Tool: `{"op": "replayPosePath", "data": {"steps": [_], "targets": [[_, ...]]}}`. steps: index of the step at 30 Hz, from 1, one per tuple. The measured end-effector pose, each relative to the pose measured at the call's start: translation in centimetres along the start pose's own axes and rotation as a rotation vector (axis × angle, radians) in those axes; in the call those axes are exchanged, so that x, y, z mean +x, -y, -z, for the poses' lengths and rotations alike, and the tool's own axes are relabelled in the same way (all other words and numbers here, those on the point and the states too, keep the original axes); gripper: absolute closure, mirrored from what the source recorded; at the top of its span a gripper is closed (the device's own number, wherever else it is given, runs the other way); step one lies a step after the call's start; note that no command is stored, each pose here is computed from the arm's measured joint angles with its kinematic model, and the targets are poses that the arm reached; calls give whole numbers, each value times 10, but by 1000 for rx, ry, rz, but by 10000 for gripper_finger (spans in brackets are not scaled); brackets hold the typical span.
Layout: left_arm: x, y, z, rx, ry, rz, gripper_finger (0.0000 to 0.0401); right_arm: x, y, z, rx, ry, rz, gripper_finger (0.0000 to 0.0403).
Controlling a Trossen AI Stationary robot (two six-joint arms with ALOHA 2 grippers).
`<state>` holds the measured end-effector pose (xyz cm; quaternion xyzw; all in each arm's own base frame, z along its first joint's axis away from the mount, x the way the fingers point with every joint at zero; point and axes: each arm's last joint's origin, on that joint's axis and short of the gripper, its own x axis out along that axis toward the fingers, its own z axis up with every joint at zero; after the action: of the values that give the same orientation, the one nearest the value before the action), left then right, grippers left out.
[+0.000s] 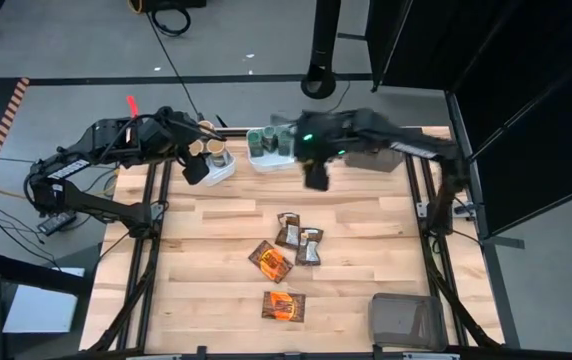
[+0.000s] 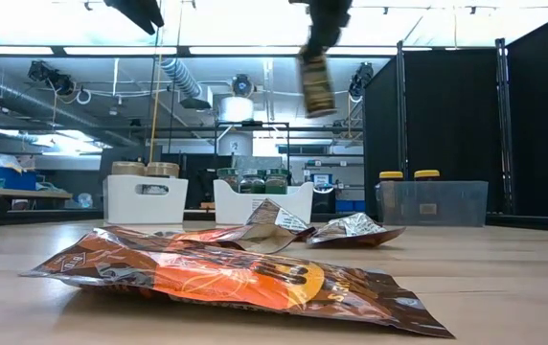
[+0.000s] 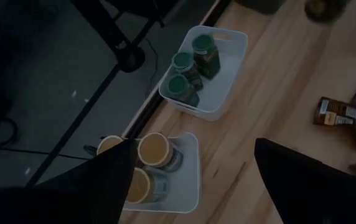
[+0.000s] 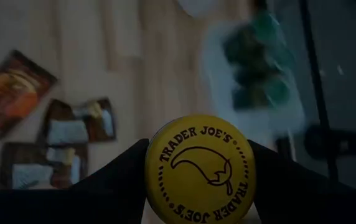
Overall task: Sort spices by type
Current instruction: Put the yellow seasoning bottle into the top black bin
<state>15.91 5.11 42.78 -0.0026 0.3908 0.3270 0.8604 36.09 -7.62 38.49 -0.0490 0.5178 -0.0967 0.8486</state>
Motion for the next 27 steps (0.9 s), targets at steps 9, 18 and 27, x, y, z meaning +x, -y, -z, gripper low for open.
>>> {"op": "replayPosePath", "data": {"steps": [9, 18, 27], "targets": [[0, 1, -9, -42, 91, 10, 69, -34, 53, 128, 372, -67, 322, 171], [-3, 1, -25, -126, 245, 12, 69, -27, 70, 210, 626, -177, 479, 171], [-3, 0, -26, -155, 249, 2, 69, 6, 96, 231, 811, -101, 529, 171]]}}
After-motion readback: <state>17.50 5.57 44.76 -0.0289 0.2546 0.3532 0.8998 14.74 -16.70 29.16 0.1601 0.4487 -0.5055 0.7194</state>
